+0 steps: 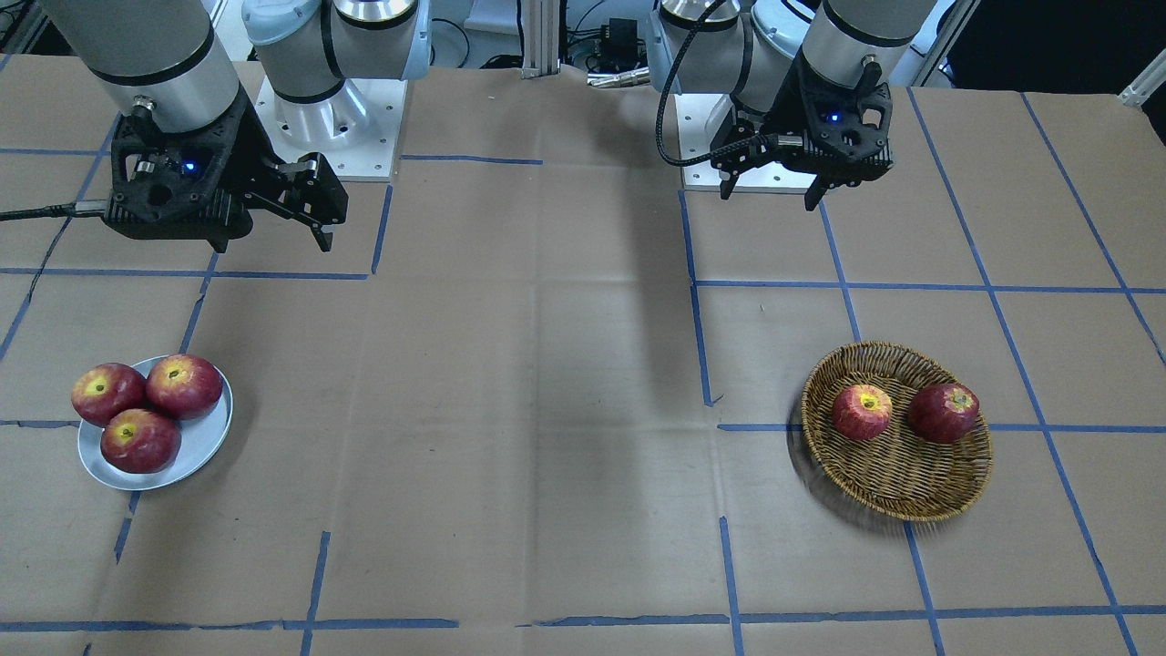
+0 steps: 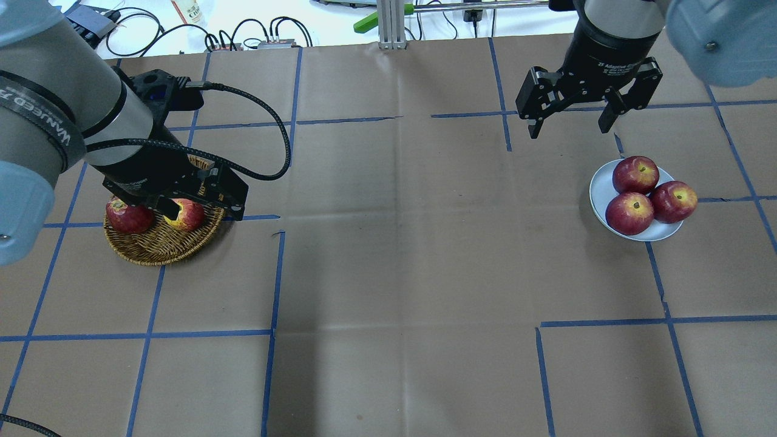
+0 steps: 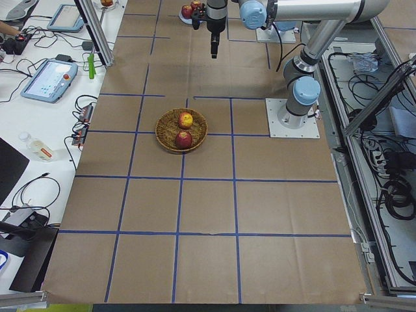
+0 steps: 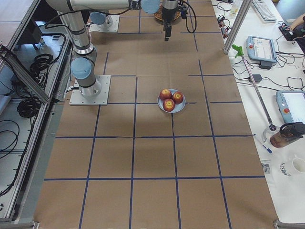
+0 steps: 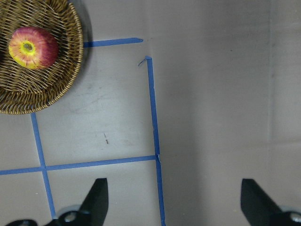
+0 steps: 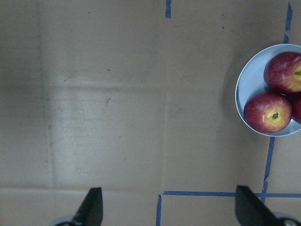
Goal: Transfer apple from basket to plate
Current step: 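Lower the left gripper into the wicker basket over the yellow-red apple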
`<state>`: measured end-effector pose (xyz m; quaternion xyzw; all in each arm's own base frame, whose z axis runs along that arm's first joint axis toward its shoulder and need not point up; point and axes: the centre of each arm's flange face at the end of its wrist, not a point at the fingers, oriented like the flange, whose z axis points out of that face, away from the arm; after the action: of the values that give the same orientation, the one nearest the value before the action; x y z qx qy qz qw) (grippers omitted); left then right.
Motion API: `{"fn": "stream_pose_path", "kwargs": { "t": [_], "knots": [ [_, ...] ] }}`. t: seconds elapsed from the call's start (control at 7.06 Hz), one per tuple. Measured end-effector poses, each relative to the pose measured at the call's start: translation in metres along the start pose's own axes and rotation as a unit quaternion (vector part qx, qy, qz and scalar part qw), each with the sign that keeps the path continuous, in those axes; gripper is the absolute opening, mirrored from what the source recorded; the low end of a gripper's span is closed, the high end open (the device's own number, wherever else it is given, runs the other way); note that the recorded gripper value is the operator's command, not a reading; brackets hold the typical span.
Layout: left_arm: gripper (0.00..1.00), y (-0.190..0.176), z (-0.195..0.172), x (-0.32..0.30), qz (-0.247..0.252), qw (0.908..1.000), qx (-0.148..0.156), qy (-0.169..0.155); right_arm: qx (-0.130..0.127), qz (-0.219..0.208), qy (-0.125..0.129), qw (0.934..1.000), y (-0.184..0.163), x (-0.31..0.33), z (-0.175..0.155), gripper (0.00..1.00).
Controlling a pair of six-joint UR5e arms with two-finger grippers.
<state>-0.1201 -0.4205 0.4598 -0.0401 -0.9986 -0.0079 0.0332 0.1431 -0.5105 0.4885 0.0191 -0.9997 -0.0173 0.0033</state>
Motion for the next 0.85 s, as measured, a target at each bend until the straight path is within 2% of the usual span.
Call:
{"fn": "stream_pose_path", "kwargs": {
  "t": [0.28,0.57,0.85],
  "knots": [
    [1.00,-0.004,0.003,-0.011,-0.008,0.9998,-0.004,-0.018,0.000,0.000,0.000,1.0000,0.000,0.000,0.000,1.00],
    [1.00,-0.006,0.010,-0.036,-0.028,0.9977,-0.016,-0.059,0.000,0.000,0.000,1.0000,0.000,0.000,0.000,1.00],
    [1.00,-0.035,0.029,-0.077,-0.021,0.9972,-0.009,-0.071,0.000,0.000,0.000,1.0000,0.000,0.000,0.000,1.00]
  ]
}}
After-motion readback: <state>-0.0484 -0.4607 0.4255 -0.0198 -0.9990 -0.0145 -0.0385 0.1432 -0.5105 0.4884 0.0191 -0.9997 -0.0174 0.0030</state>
